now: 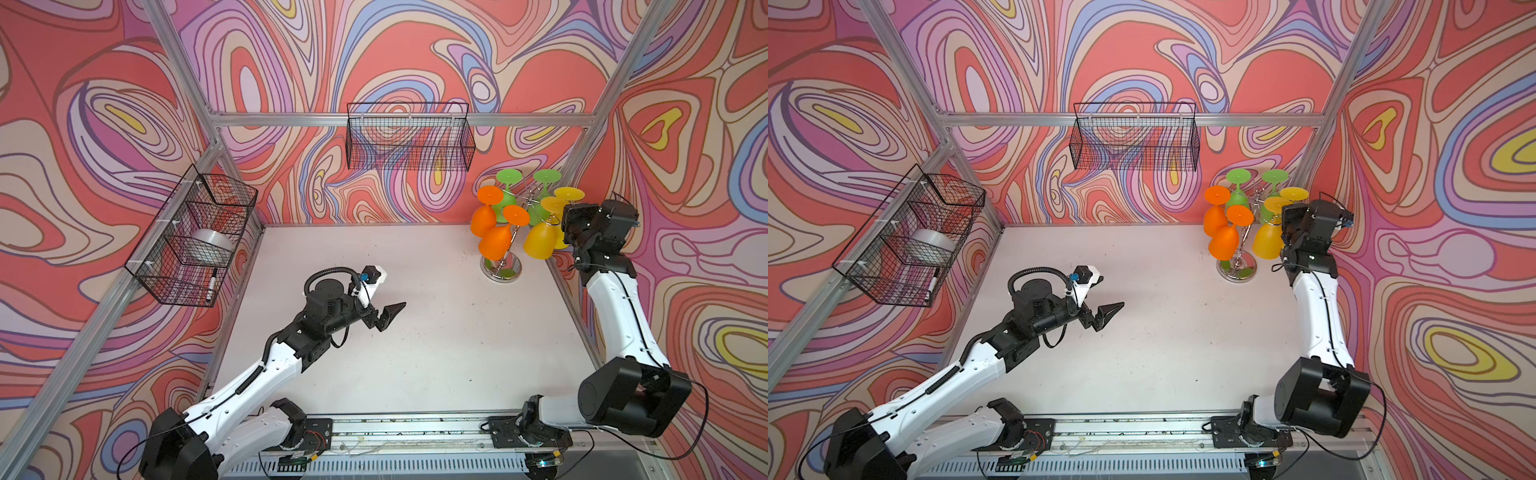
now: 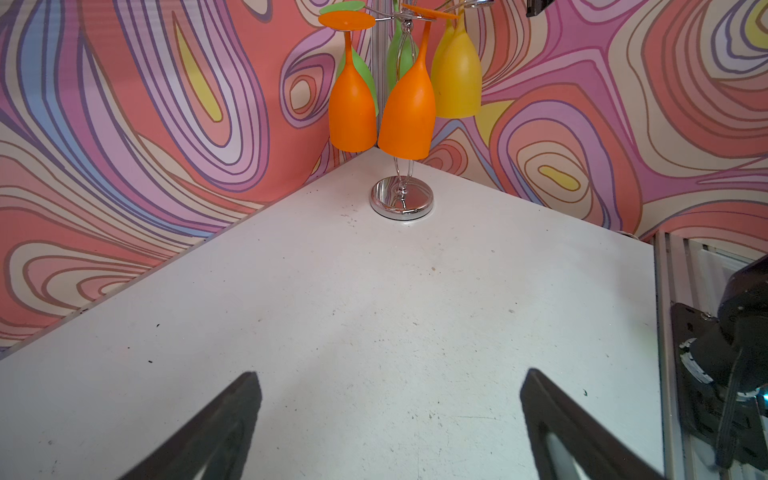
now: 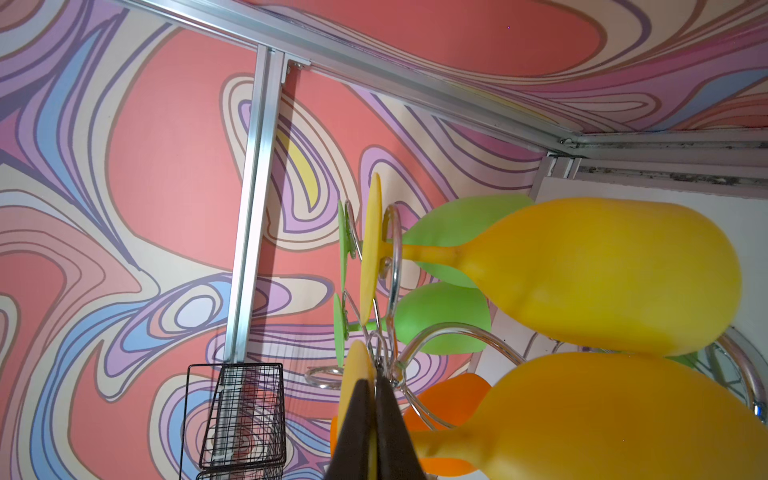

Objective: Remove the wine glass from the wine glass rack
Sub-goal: 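Slide the yellow glass off the rack arm with the right gripper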

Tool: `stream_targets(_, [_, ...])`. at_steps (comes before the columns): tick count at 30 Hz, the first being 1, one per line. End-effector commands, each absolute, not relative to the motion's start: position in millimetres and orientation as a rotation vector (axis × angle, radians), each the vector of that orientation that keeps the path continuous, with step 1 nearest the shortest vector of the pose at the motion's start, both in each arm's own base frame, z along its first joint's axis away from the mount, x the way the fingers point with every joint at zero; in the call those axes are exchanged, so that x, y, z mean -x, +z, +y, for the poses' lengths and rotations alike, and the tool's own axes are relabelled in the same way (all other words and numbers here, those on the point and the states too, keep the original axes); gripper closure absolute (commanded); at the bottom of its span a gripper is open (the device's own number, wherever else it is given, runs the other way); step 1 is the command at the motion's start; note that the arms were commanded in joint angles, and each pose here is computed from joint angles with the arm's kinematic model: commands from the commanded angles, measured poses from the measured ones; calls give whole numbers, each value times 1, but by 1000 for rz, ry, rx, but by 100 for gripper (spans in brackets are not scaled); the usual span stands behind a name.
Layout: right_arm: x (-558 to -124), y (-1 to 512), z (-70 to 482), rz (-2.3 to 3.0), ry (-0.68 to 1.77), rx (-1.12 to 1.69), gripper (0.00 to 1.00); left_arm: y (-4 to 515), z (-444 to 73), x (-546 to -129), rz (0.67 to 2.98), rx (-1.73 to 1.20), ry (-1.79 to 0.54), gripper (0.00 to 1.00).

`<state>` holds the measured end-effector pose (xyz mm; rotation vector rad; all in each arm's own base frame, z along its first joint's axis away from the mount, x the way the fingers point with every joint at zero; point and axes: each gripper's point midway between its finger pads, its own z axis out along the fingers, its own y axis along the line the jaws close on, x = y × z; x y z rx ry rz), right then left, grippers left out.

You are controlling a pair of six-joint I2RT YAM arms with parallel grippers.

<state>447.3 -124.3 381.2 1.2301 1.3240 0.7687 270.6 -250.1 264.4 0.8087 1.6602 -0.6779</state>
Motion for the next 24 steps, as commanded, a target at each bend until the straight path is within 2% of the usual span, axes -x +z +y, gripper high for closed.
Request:
stream_targets(1, [-431, 409, -131, 1261, 737, -1190, 100, 284, -252, -267, 1610, -820, -682, 2])
stream_targets(24, [-386, 408, -120, 1318, 709, -1182, 100, 286, -250, -266, 1609, -818, -675, 2])
